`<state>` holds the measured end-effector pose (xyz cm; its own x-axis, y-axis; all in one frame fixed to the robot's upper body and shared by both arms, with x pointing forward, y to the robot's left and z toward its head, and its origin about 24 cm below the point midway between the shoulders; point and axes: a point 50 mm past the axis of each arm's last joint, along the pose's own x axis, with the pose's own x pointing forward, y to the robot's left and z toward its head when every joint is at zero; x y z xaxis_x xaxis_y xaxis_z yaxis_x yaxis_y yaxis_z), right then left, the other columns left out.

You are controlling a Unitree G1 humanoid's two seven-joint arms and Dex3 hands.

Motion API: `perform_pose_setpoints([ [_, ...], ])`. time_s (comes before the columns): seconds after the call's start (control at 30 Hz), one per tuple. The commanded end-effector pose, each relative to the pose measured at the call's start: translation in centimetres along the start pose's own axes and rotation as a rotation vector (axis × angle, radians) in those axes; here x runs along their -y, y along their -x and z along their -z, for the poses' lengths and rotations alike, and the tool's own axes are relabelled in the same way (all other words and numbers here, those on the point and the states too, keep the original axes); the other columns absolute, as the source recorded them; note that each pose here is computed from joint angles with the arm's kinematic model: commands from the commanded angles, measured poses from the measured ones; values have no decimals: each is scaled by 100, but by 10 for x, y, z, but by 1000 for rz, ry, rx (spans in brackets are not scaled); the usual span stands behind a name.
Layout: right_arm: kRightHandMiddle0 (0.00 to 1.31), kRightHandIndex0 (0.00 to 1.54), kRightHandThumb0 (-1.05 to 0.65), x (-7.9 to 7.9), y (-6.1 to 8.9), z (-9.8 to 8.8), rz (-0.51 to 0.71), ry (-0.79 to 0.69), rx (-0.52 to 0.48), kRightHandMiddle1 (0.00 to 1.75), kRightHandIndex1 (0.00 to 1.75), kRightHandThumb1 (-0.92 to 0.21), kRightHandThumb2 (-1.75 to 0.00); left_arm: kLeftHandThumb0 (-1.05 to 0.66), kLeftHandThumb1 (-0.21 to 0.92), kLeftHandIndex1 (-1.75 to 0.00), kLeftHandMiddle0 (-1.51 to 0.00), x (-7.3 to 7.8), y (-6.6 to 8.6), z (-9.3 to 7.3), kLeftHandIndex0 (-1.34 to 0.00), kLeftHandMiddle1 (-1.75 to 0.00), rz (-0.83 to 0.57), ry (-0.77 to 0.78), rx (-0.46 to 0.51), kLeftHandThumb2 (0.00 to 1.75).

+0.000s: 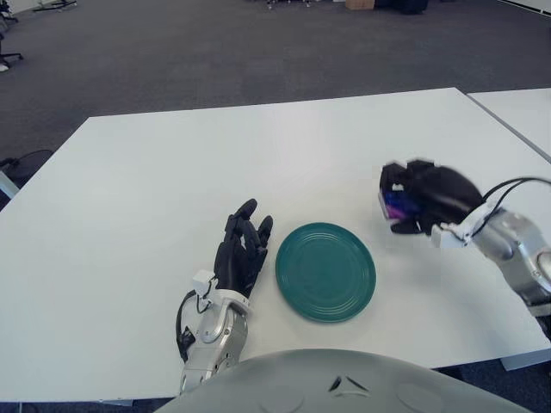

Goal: Put the gum into the plate.

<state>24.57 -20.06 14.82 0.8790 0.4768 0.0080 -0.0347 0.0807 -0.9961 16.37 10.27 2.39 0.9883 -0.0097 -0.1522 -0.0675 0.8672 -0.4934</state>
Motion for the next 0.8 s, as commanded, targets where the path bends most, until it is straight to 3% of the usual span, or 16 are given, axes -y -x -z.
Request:
perform_pose_setpoints([
  [0.0, 40, 100, -40, 3, 2, -13, 17, -48, 29, 175, 175, -60, -95, -71, 92, -82, -50, 6, -4, -2, -6, -2, -12, 21, 20, 81],
  [0.17, 43, 105, -41, 11, 4, -35, 33, -35, 83, 175, 175, -57, -100, -71, 92, -83, -52, 7, -4, -1, -6, -3, -20, 14, 21, 81],
  [0.27, 44, 107, -41, 12, 4, -39, 22, -40, 83, 175, 175, -55, -102, -71, 92, -83, -52, 7, -4, 0, -7, -3, -27, 8, 22, 80],
  [0.77, 45, 108, -42, -6, 0, -72, 6, -34, 207, 175, 175, -53, -105, -69, 92, -84, -52, 7, -6, 3, -9, -3, -74, -28, 45, 78],
])
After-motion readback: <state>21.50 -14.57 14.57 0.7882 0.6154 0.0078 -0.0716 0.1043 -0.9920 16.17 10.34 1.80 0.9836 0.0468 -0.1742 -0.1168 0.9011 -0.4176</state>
